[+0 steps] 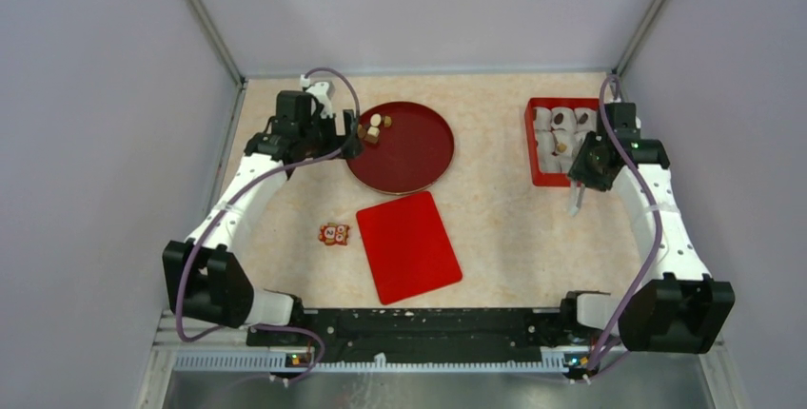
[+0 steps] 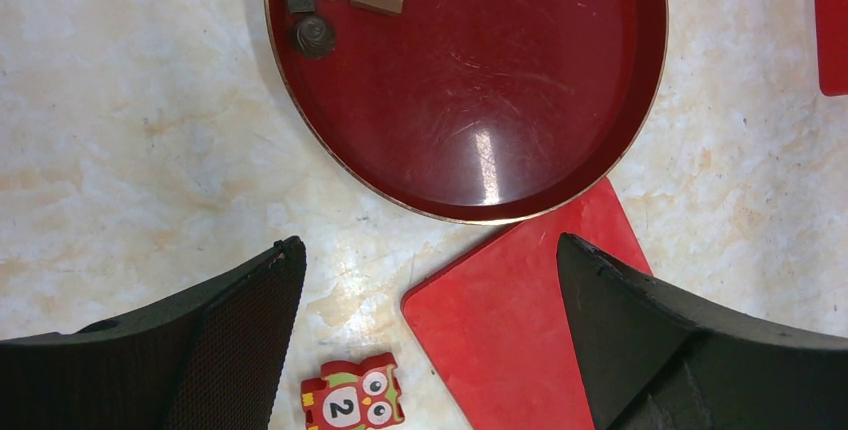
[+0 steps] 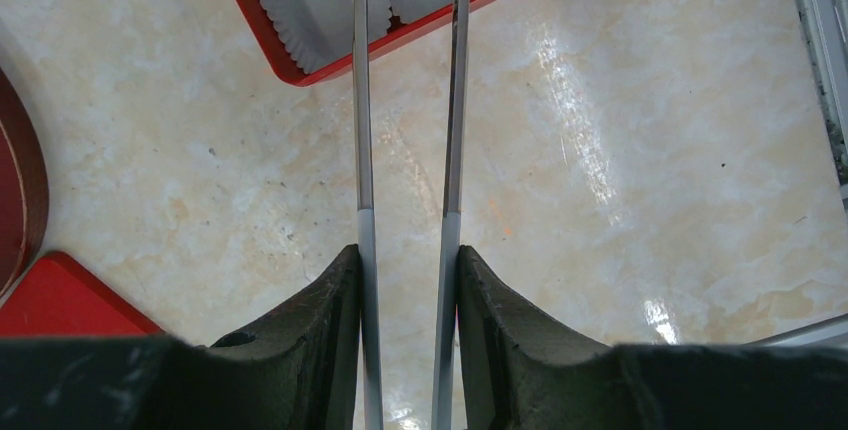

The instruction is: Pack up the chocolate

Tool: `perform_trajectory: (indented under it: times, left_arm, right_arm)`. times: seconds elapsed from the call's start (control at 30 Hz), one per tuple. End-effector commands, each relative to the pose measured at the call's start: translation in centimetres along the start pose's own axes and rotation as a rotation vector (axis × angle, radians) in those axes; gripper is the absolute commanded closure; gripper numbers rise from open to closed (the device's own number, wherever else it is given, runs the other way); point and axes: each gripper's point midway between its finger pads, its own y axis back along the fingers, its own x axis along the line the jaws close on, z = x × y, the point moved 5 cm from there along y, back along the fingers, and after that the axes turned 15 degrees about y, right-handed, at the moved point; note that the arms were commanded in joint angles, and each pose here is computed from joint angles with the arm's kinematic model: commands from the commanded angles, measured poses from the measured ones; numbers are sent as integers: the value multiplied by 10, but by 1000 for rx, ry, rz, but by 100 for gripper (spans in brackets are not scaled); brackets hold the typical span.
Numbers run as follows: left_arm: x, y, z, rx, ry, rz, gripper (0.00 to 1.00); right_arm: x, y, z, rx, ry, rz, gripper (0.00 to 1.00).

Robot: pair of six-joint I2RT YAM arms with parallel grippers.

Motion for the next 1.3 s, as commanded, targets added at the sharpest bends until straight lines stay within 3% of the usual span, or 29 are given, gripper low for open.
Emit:
perform_trajectory:
  times: [0.0, 0.17, 0.37, 0.5, 0.6, 0.77, 1.0, 1.27]
  left_arm:
    - [-6, 2, 18, -72, -12, -16, 1]
    - [-7, -5, 25, -88, -2, -12, 1]
    - [-11, -18, 41, -161, 71, -22, 1]
    - [13, -38, 47, -238, 137, 133, 1]
    - [16, -49, 50, -240, 139, 155, 1]
    - [8, -53, 47, -288, 179, 76, 1]
    - [0, -40, 54, -398, 120, 20, 1]
    - [-3, -34, 64, -385, 69, 51, 1]
  right_arm:
    - [-4, 10, 14, -77, -7, 19, 97]
    - [-5, 17, 20, -124, -26, 29, 96]
    - [-1, 13, 17, -86, -27, 53, 96]
    - [1, 7, 22, -100, -60, 51, 96]
    - [0, 6, 25, -79, -80, 32, 97]
    - [-3, 11, 30, -35, -85, 27, 97]
    - [-11, 11, 40, 20, -151, 76, 97]
    - [-15, 5, 38, 79, -160, 126, 97]
